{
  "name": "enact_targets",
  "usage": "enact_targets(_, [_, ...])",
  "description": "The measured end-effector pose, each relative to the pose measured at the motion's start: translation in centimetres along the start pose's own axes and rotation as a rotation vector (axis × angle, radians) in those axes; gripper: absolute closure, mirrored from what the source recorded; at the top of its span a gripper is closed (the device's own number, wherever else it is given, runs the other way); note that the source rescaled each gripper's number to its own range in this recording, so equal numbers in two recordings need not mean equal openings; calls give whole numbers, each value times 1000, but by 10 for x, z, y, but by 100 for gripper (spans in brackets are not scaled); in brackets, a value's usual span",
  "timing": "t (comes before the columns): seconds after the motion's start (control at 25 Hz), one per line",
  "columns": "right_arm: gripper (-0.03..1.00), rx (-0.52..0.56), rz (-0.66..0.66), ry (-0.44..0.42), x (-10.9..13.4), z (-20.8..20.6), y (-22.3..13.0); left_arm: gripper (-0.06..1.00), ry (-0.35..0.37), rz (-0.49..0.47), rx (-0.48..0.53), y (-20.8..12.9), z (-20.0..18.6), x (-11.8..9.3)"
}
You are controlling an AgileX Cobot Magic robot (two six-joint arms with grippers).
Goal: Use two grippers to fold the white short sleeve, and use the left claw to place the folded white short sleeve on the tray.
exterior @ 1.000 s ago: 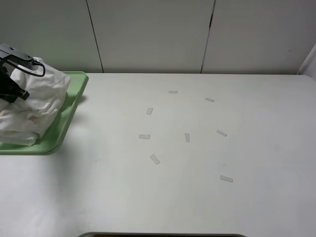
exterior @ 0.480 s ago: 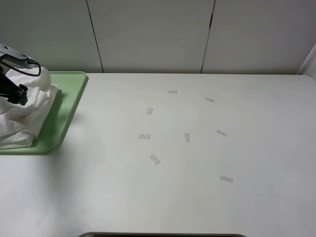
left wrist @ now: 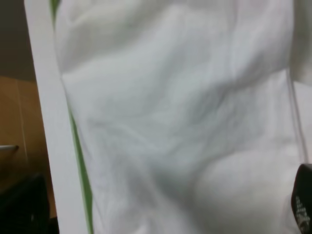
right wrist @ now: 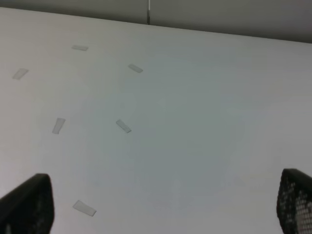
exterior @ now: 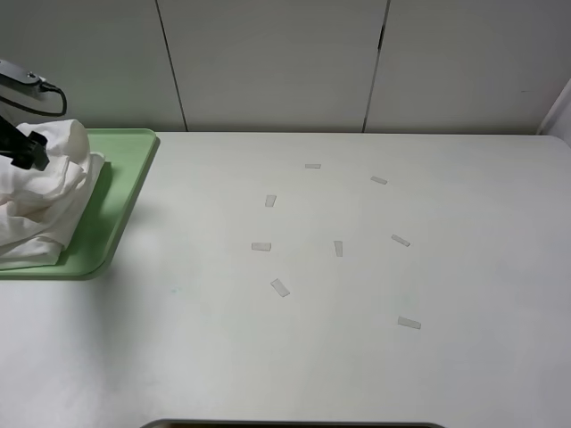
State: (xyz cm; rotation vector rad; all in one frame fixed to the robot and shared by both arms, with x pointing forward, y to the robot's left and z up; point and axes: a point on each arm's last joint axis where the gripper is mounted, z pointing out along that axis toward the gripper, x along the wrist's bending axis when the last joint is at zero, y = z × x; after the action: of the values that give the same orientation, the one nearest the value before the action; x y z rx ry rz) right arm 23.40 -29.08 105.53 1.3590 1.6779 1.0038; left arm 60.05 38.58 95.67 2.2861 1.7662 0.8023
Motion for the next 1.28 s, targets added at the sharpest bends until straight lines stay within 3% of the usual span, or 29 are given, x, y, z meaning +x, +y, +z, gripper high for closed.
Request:
enact_targets(0.16, [-3,0,0,0,0,0,0,-5,-9,-55,-36,5,-14,0])
enact_targets(0.4, [-3,0,0,0,0,0,0,-5,-55,-172,-221,28,-83,-12])
enact_targets(0.8, [-3,0,0,0,0,0,0,-5,-94,-172,-305,16,-180,-23])
enact_targets(0.88, [-3,0,0,0,0,0,0,-5,-111,-172,-344,6,-208,-28])
enact_targets(1.0, [-3,0,0,0,0,0,0,-5,-168,-186,-369,-36,-253,-44])
enact_targets(1.12, [-3,0,0,0,0,0,0,-5,-179,-180,-359,-71,-270,-54])
enact_targets(1.2, [-3,0,0,0,0,0,0,-5,-181,-180,-353,-74,-269,-56])
enact_targets(1.28, [-3,0,0,0,0,0,0,-5,-178,-246,-428,-132,-294,-73])
